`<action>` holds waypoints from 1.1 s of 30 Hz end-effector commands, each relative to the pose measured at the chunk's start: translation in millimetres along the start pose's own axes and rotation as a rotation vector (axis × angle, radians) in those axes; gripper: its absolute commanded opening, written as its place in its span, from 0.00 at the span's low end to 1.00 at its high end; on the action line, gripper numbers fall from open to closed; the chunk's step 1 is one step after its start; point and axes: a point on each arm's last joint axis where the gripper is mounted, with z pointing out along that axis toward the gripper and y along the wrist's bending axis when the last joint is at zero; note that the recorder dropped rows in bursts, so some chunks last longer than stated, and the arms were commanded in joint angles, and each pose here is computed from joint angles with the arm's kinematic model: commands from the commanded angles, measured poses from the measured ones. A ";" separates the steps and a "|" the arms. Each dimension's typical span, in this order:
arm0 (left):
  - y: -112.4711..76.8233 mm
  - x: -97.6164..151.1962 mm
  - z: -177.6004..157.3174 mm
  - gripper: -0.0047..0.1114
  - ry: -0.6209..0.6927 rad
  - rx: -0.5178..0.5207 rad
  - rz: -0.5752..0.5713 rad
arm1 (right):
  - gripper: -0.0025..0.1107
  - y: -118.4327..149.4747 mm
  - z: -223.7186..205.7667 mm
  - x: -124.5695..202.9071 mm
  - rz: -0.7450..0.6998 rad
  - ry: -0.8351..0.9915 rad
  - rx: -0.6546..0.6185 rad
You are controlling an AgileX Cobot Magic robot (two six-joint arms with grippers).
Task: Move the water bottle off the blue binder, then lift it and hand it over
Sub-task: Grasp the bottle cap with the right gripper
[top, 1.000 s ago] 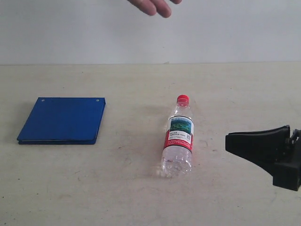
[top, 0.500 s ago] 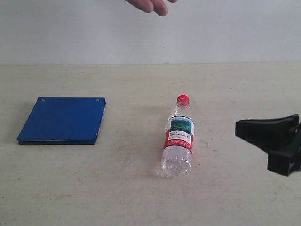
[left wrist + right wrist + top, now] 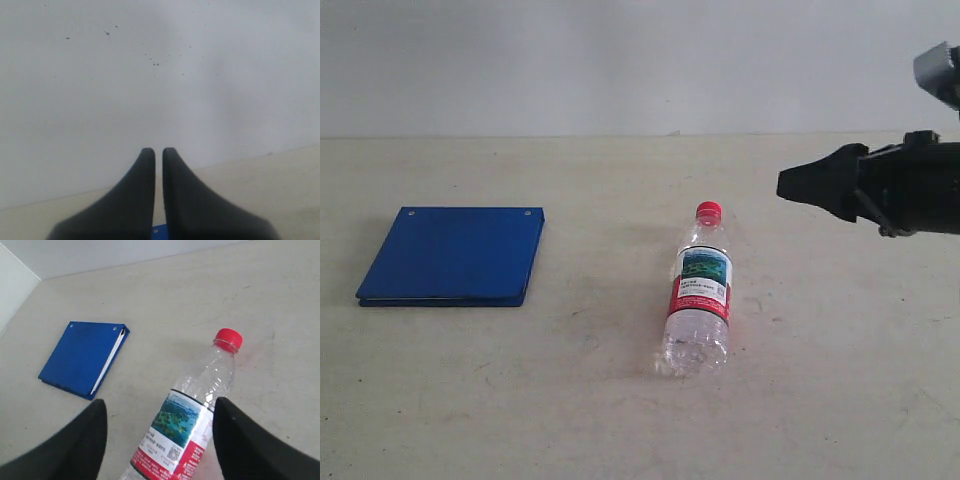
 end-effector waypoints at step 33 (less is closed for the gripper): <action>-34.3 -3.6 -7.4 0.08 0.048 0.390 -0.389 | 0.51 -95.9 195.6 1.3 0.223 0.280 0.035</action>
